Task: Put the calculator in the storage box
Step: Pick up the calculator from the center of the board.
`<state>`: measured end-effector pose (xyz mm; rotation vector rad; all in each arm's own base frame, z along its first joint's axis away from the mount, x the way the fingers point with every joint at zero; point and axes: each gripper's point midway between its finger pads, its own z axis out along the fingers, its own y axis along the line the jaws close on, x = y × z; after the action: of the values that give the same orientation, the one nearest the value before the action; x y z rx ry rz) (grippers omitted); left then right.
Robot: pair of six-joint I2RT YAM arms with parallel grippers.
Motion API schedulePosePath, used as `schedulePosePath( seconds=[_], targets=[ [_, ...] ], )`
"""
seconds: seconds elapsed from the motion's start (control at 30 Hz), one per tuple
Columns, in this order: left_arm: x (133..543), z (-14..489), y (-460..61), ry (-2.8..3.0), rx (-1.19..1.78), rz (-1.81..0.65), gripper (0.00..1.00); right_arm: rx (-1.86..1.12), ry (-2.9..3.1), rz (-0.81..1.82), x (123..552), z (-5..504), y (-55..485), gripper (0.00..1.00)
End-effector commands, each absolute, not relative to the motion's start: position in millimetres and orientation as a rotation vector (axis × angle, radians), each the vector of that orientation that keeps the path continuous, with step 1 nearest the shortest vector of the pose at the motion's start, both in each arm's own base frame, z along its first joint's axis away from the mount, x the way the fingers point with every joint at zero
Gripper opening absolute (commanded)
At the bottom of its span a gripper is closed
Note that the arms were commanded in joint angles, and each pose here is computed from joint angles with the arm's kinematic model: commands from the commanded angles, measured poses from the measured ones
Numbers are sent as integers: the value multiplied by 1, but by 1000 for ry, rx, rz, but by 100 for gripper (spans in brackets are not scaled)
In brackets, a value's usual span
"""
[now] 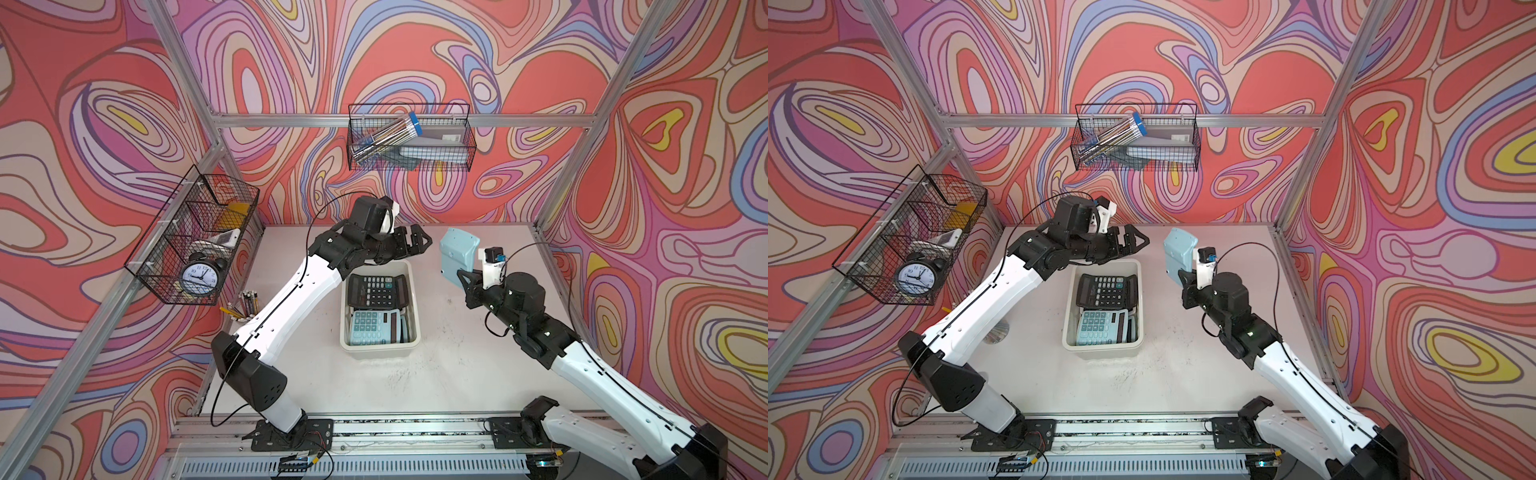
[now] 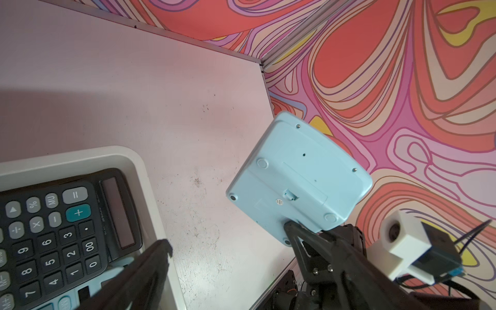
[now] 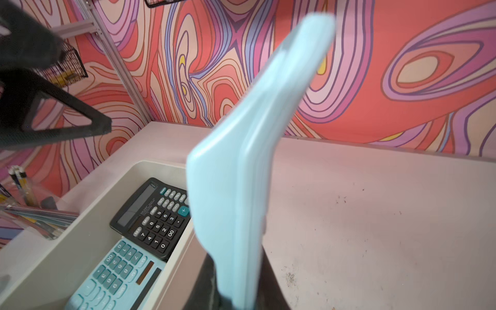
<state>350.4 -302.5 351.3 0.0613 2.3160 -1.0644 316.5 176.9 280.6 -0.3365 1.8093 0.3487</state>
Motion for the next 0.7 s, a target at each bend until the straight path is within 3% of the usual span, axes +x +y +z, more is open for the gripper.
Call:
schedulePosePath(
  seconds=[0.0,0.27,0.67],
  targets=[
    [338,355,-293,2339,27,-1079,99,-413,1660,50,326,303,180,0],
    [331,356,-268,2377,-69,-1025,99,-668,1535,-387,330,286,228,0],
    [325,339,-238,2501,-200,-836,75,-820,1272,-771,323,286,267,0]
  ],
)
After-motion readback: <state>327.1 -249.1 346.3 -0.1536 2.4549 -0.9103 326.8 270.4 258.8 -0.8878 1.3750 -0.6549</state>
